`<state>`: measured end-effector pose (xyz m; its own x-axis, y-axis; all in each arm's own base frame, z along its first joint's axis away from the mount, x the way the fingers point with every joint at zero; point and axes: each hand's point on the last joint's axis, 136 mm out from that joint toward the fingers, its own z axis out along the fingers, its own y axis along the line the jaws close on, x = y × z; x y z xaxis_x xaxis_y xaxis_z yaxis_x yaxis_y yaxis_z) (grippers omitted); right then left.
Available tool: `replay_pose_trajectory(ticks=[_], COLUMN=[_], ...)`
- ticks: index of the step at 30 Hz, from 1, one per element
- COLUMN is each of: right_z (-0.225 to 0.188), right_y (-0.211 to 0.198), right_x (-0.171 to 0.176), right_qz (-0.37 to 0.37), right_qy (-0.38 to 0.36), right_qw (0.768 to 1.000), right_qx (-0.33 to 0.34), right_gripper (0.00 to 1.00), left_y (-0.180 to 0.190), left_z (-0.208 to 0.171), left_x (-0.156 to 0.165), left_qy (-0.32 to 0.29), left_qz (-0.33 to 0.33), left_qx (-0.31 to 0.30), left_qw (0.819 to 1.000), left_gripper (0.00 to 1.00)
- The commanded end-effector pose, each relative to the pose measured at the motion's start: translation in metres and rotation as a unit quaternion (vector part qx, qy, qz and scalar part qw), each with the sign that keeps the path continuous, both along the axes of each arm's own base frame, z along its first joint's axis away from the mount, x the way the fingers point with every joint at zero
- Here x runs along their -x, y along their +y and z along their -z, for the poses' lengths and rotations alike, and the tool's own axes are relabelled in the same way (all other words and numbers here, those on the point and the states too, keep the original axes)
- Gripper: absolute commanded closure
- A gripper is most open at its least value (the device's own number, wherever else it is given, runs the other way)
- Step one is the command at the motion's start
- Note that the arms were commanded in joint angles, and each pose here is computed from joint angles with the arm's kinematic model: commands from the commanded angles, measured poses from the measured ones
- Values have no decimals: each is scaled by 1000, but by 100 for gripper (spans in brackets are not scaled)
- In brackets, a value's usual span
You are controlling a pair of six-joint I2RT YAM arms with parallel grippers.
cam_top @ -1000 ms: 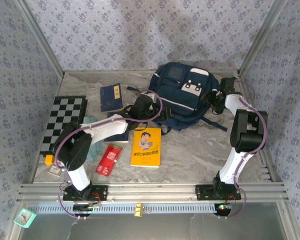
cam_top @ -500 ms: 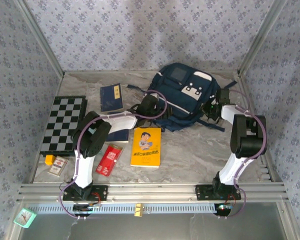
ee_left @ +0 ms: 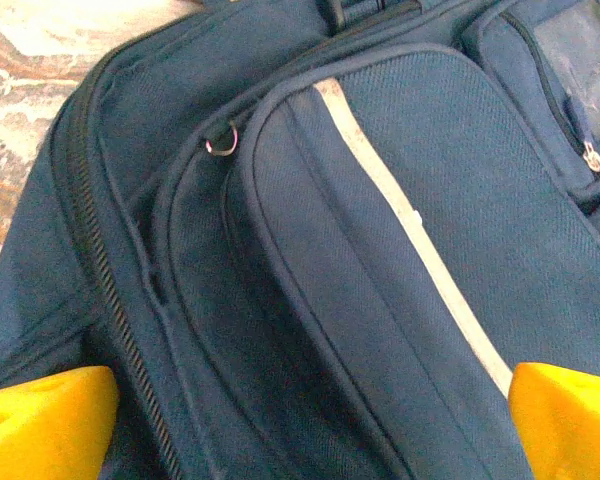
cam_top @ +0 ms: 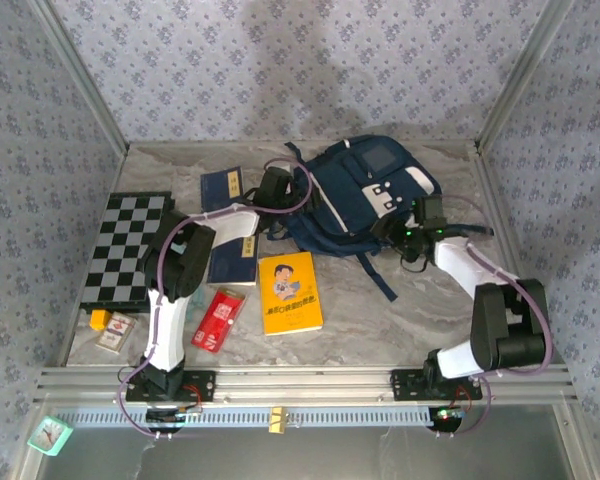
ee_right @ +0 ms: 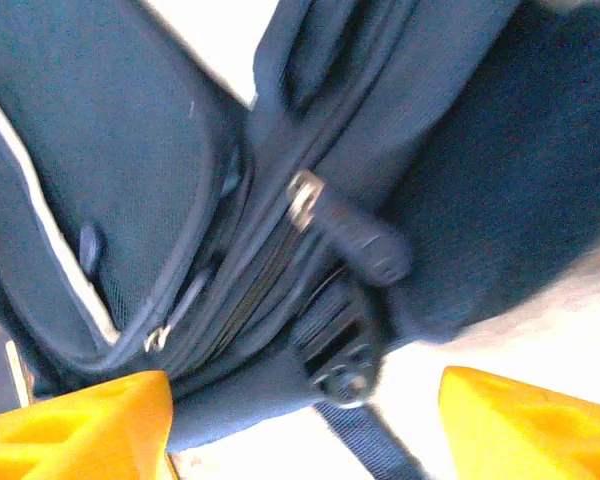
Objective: Pack the student bag
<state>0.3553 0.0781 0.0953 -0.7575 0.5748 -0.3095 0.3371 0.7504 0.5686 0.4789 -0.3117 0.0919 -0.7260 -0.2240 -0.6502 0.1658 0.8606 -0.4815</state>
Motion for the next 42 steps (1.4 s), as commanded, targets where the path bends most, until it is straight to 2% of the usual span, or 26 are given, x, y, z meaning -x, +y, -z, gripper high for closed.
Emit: replay_pose_trajectory(ticks=[1,4,7,11,14,18,20,23,29,32,37,42], right_z=[-5,5,8,15,19,32,36,35,-4,-26,-51,-62], right_y=[-31,-43,-40,-43,-40,-40,-43,-46,-44,-37,-21,-8], right_x=[11,5,-10,-30,-47,-61,-65,-65,-59,-49,-26,-19], right_qz=[25,30,20,27,35,46,52,64,73,69,90,123], right_qy=[22,38,33,30,20,20,20,15,-26,-38,-59,-73], right_qw=[999,998,997,996,995,995,995,993,989,987,981,979], right_qx=[0,-31,-72,-82,-92,-91,-87,-101,-128,-140,-160,-144], right_gripper=[18,15,20,22,28,42,51,70,97,99,99,99], left_y=[10,8,-6,-32,-46,-59,-62,-67,-89,-98,-88,-66], left_z=[-19,-25,-26,-28,-29,-22,-18,-15,-19,-29,-57,-91], left_x=[28,51,77,108,121,128,126,118,89,70,35,35], left_qy=[29,43,61,67,66,71,75,53,-6,-44,-92,-115], left_qz=[6,5,19,40,45,47,49,52,85,103,111,122], left_qx=[-2,16,27,40,57,68,62,63,50,46,44,43], left_qw=[1000,999,998,996,995,994,994,995,995,993,989,985], left_gripper=[0,0,0,0,0,0,0,0,0,0,1,3])
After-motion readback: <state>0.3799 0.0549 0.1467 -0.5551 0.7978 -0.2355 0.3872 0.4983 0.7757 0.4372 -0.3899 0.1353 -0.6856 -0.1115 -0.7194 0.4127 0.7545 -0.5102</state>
